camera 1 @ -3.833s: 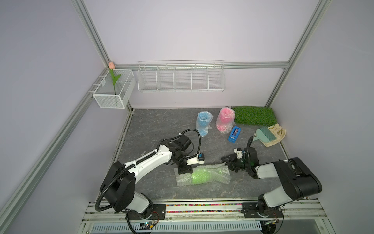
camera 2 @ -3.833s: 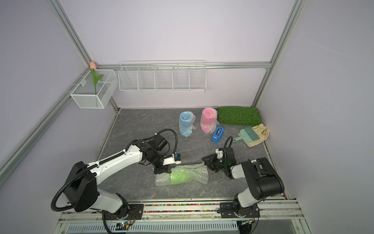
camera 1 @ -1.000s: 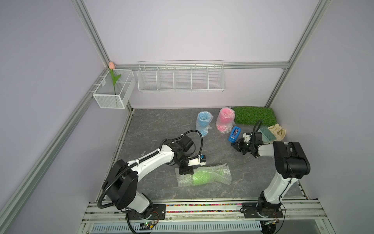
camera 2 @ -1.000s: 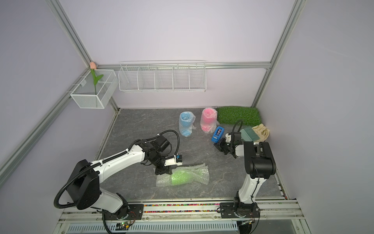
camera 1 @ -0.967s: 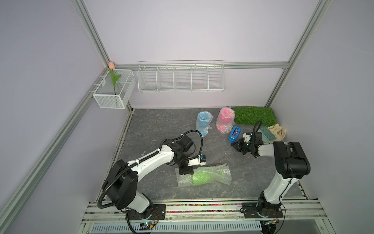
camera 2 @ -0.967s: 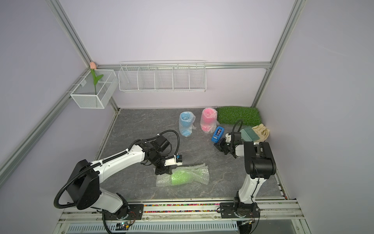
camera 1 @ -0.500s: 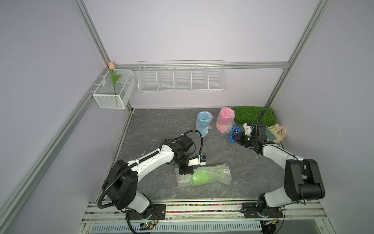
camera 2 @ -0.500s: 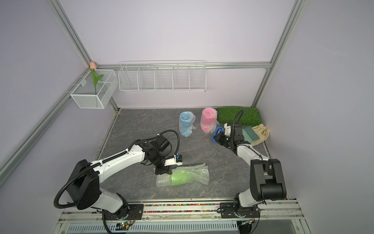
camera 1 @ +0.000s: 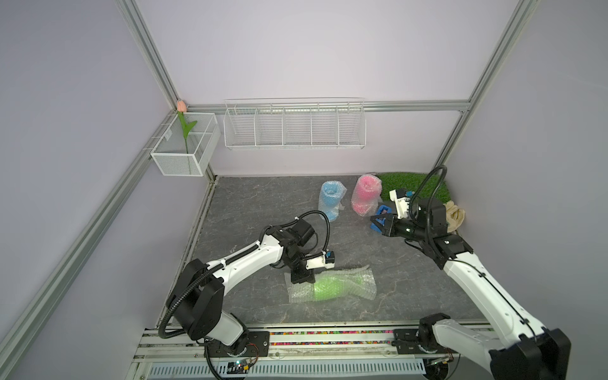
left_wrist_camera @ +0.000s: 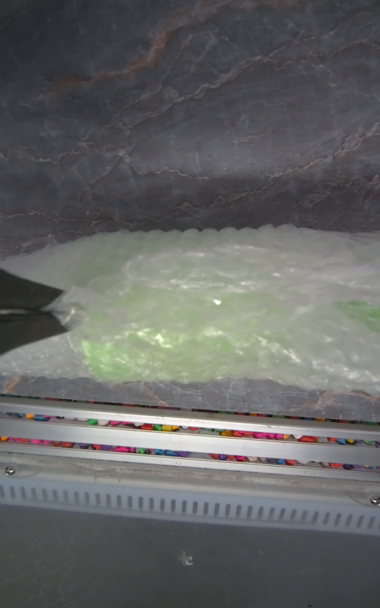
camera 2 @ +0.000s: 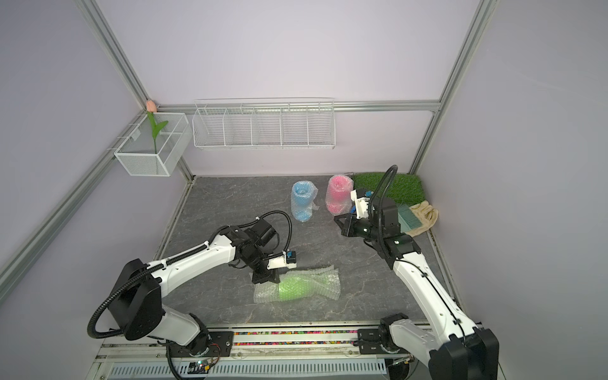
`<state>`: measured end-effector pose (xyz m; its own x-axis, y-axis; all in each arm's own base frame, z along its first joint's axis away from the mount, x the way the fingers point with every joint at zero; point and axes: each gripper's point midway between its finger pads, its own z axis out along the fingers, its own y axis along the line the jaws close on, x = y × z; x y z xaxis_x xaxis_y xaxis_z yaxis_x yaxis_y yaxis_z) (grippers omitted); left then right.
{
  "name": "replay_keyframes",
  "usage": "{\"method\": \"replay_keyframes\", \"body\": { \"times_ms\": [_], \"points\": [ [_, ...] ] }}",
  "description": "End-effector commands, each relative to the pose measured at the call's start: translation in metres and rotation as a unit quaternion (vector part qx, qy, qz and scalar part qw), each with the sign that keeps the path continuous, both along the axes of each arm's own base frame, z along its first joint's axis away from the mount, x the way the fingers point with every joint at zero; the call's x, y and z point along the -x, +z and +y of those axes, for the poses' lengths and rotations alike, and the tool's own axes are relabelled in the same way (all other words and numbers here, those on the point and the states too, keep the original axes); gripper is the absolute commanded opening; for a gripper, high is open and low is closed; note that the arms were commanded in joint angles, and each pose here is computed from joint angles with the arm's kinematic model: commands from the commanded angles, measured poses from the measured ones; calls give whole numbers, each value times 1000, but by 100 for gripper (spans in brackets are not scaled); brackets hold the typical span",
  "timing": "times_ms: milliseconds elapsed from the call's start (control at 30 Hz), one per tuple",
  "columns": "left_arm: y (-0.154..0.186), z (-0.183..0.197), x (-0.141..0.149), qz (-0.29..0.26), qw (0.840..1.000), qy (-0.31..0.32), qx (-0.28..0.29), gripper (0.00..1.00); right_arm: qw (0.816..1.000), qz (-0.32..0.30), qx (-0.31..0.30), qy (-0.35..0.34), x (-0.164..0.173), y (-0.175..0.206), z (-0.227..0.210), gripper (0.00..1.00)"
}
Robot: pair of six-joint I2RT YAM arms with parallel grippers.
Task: Wrap wine glasses in bubble wrap
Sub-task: Tear off the tape using the Tape Cutter, then stick the tape on the bubble wrap.
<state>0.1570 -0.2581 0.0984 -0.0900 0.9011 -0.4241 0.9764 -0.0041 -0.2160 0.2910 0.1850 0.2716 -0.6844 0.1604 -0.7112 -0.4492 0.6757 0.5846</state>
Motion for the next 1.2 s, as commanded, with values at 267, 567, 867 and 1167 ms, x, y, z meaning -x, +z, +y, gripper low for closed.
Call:
{"method": "replay_keyframes", "body": {
  "times_ms": [267,567,867,1167],
  "points": [
    [0,1,5,4,1000,-19,0,0,993,-23,-4,120,105,31,37,8],
    [-2,-1,5,12,1000,-19,-2,0,976,-26,-33,212,165,11,62,9],
    [-1,-1,6,5,1000,-20,4,0,947,-120,-39,297,188,-25,102,7],
    [4,-1,7,-5,999,-25,20,0,956,-193,13,222,139,-52,112,7]
  ]
}}
